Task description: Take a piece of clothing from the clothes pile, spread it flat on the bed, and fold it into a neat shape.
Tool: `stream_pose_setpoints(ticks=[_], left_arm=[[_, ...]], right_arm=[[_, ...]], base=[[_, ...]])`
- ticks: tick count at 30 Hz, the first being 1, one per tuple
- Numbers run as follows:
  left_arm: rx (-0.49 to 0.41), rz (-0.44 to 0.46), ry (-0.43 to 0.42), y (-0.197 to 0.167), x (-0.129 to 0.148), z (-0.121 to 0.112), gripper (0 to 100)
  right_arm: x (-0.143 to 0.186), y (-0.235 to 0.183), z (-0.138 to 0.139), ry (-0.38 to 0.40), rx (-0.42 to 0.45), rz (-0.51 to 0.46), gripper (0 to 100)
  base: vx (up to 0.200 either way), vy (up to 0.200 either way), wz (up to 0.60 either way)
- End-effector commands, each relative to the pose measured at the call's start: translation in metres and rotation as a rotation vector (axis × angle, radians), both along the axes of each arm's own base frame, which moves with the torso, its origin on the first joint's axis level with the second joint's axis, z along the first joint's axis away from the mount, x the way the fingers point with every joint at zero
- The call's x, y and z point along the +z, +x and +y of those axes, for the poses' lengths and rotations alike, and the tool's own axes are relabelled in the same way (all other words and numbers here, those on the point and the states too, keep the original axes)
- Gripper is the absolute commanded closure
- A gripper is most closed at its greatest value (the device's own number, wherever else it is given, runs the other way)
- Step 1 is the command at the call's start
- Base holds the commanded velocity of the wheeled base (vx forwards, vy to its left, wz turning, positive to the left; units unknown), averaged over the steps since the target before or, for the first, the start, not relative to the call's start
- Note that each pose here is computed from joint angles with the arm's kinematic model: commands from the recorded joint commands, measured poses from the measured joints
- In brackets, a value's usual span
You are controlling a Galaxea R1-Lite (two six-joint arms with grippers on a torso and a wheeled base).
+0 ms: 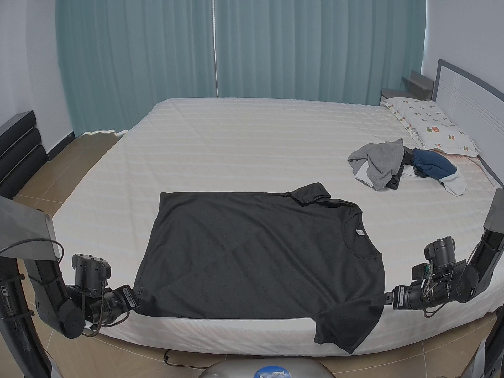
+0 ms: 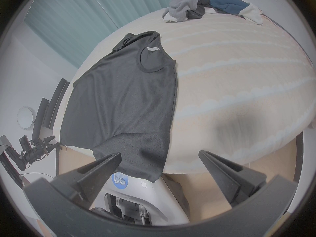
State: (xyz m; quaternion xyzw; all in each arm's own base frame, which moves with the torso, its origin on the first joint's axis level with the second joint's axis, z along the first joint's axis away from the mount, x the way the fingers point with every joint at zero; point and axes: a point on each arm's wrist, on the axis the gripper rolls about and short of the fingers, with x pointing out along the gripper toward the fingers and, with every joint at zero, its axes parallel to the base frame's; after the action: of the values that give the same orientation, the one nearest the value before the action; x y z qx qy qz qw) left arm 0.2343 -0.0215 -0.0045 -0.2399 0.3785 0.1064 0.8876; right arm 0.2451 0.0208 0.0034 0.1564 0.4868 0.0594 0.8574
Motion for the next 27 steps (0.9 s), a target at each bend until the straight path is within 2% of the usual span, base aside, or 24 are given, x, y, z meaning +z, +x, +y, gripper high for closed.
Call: stream_pose_setpoints(ticks=[1,3,5,9,23,27], left_arm=[[0.002,-0.053,-0.007,0.002,0.011,0.0,0],[0.003,-0.053,-0.006,0.002,0.011,0.0,0],[0.028,-0.066,-0.026,0.005,0.013,0.0,0],[0.03,-0.055,-0.025,0.005,0.011,0.0,0],[0.03,-0.055,-0.028,0.005,0.011,0.0,0],[0.03,-0.061,-0.028,0.005,0.012,0.0,0]], right_arm=[[0.007,0.0,0.0,0.008,-0.009,-0.025,0],[0.007,0.0,0.0,0.009,-0.01,-0.026,0],[0.015,0.0,0.002,0.056,-0.022,-0.047,0],[0.024,0.001,0.003,0.108,-0.029,-0.071,0],[0.025,0.005,0.004,0.12,-0.039,-0.079,0],[0.03,0.012,0.006,0.159,-0.086,-0.089,0]], base=[[0.0,0.0,0.0],[0.0,0.0,0.0],[0.0,0.0,0.0],[0.0,0.2,0.0],[0.0,0.2,0.0],[0.0,0.0,0.0]])
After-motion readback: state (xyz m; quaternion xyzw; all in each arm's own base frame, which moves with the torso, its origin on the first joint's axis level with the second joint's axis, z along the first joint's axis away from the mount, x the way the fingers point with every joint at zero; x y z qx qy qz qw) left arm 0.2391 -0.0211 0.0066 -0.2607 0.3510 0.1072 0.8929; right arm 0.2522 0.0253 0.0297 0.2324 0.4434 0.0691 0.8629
